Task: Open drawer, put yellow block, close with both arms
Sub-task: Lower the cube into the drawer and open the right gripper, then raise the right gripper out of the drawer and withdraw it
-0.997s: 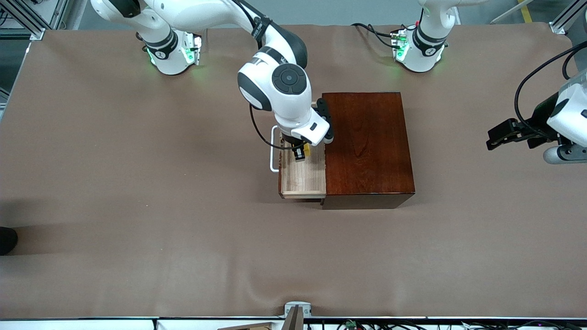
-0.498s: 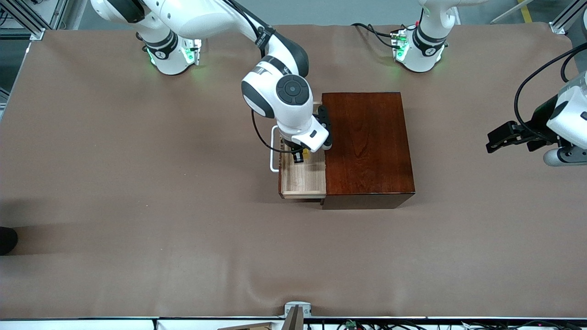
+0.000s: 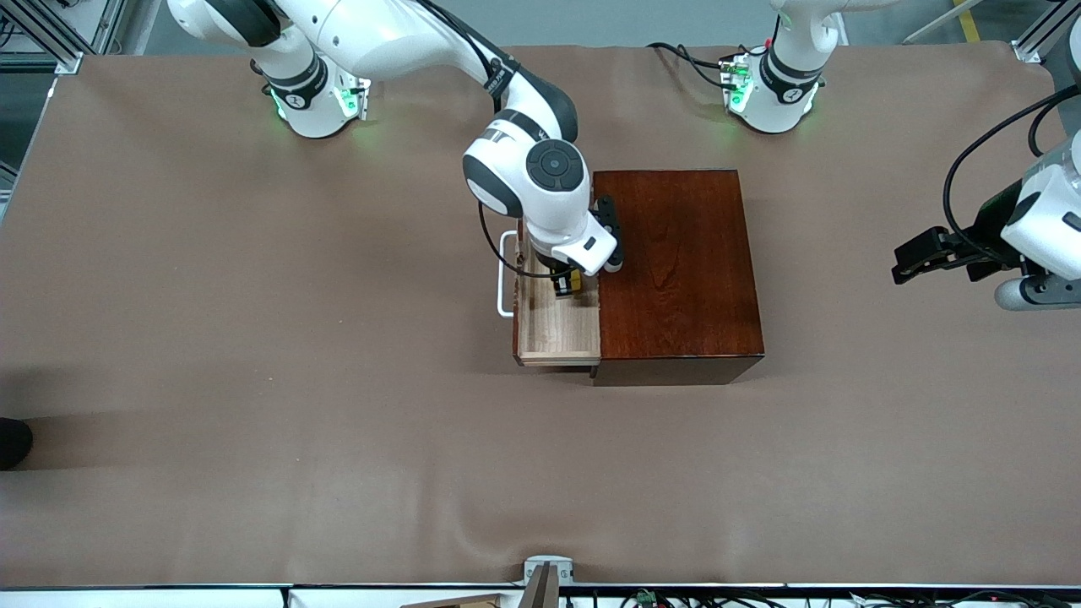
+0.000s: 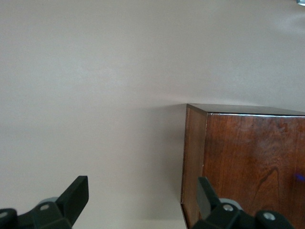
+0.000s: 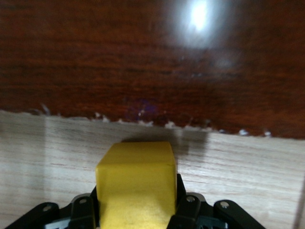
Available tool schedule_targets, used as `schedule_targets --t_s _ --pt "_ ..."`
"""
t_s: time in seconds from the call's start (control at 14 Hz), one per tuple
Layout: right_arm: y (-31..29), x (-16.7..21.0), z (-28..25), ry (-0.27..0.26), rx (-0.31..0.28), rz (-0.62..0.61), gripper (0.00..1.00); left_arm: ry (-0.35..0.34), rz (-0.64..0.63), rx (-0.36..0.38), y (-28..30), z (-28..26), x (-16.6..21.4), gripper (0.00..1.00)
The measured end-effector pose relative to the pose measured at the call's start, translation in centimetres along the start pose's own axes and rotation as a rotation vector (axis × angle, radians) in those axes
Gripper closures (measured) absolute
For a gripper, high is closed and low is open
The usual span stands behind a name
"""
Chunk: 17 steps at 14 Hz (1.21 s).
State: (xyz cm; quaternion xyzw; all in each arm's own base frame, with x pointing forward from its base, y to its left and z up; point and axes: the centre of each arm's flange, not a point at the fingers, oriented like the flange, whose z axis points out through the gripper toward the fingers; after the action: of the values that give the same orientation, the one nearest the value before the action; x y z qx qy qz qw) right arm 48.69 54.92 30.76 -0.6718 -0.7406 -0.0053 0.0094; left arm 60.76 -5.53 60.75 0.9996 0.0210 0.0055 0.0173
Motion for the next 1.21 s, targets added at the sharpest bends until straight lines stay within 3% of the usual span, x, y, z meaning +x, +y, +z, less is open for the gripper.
schedule_targets --t_s 0.07,0.14,0.43,0.85,1.21 --pt "0.0 0.0 0.0 0.001 -0.001 0.005 0.44 -0.002 0.000 0.000 0.0 0.2 0.1 0.00" --pt "0.0 0.0 0.0 0.000 -0.001 0.009 0.37 -0.003 0.000 0.000 0.0 0.3 0.1 0.00" --pt "0.5 -0.4 -0.3 0.001 -0.010 0.023 0.01 -0.002 -0.004 0.000 -0.2 0.3 0.2 0.00" --pt "2.2 -2.2 -4.7 0.020 -0.051 0.061 0.00 -0.001 -0.003 -0.001 -0.2 0.3 0.2 0.00" --pt "2.7 -4.8 -9.4 -0.010 -0.045 0.140 0.00 0.000 0.001 -0.001 0.0 0.3 0.2 0.00"
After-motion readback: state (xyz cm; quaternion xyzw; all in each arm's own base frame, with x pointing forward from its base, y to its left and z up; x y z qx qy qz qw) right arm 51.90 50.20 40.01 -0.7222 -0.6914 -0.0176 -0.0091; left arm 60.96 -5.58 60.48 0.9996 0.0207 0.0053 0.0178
